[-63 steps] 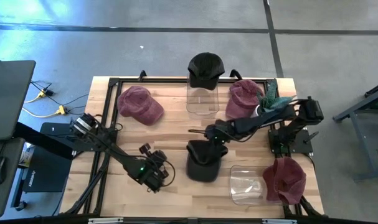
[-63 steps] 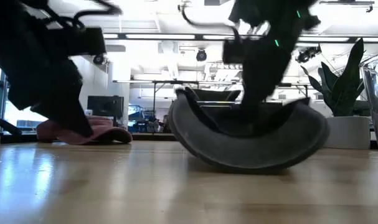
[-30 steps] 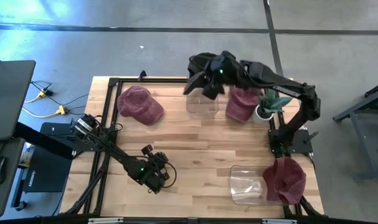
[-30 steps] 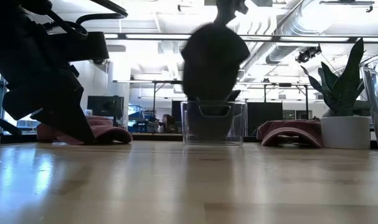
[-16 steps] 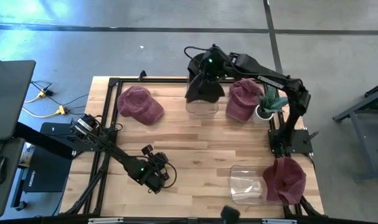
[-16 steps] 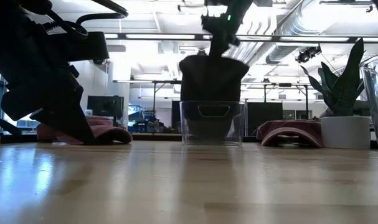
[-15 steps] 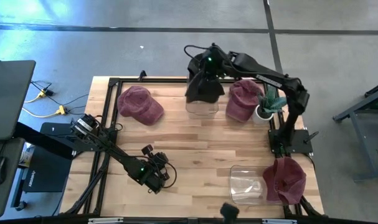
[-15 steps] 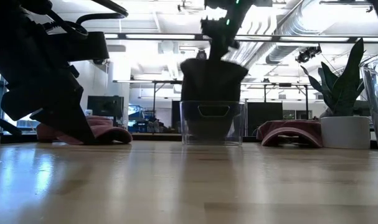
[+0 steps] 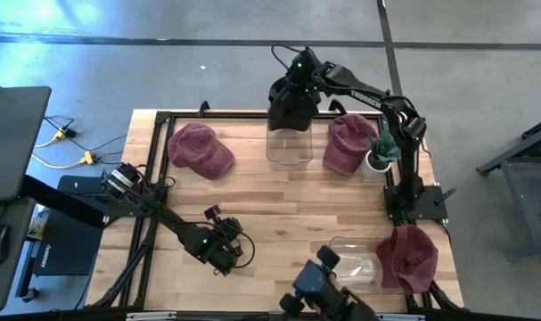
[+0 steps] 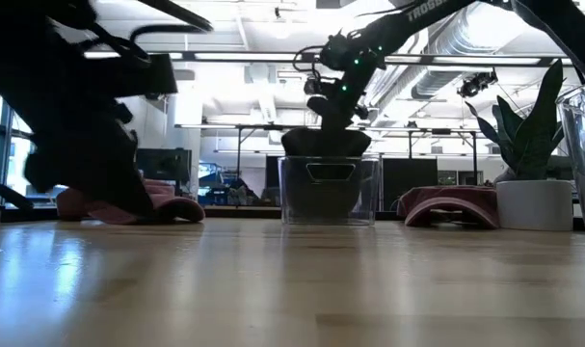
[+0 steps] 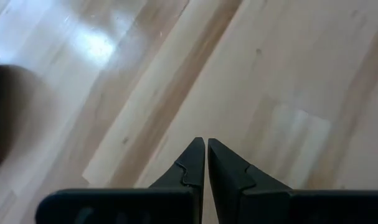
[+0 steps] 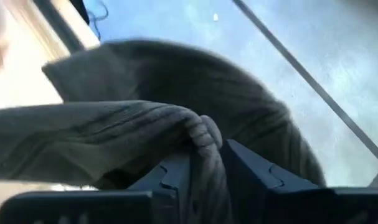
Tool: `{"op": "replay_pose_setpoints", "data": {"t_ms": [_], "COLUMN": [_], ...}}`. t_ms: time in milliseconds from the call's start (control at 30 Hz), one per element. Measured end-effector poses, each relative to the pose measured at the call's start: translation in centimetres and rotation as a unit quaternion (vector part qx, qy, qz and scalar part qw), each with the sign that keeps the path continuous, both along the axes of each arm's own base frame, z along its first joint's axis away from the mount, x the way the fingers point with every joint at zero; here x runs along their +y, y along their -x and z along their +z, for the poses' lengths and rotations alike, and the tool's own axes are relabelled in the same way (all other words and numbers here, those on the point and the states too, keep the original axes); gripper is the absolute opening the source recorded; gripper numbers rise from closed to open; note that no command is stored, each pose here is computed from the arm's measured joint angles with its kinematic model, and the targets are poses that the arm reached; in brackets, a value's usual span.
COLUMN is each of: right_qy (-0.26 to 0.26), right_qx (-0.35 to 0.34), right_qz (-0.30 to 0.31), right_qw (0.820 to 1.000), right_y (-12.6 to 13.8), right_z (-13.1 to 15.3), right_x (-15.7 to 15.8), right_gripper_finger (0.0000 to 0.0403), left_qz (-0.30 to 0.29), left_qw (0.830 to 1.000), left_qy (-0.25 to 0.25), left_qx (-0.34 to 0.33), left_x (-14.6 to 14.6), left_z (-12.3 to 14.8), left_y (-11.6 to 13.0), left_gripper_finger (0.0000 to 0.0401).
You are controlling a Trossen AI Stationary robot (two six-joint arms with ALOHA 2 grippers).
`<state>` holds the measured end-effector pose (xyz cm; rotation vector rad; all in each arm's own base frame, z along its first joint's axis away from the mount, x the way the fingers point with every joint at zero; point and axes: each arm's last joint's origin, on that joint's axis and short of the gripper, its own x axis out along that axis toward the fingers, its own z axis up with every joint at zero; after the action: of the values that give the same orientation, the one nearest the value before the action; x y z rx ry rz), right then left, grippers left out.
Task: Pick & Place hat
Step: Put the black cap into the top transparent bin
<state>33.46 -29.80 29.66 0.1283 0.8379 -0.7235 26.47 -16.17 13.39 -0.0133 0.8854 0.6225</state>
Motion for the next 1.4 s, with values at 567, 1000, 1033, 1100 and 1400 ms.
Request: {"op": "replay_pose_setpoints", "data": {"t_ms": [567,1000,1033,1100,1400], "right_qy": [-0.038,-0.104,-0.103,-0.094,-0.007], "right_qx": [-0.017,0.013,0.0,-0.02,-0.02], "right_qz": [-0.052,0.006,0.017,0.026,-0.119], "right_qw": [0.998,0.994,0.995,0.995,0.993], "right_y": [1.1,-0.2,-0.7,-1.5,-0.8], "right_z": [1.6,1.6,1.5,1.3,0.7], "right_x": [1.3,5.4,5.5,5.3,2.1], "right_gripper_finger": [0.0194,0.0109,0.0098,0.0076,0.0006], "left_qz": [0.001,0.001,0.001,0.001,-0.006], "left_qw": [0.999,0.999,0.999,0.999,0.999], "left_qy": [0.029,0.038,0.037,0.038,0.039], "left_qx": [0.015,0.014,0.014,0.012,0.012], "left_x": [0.8,0.8,0.8,0.7,0.7], "left_z": [-0.1,-0.1,-0.1,-0.1,-0.1], "left_y": [-0.8,-0.9,-0.9,-0.9,-1.0], "left_gripper_finger": [0.0014,0.0014,0.0014,0.0014,0.0014]}}
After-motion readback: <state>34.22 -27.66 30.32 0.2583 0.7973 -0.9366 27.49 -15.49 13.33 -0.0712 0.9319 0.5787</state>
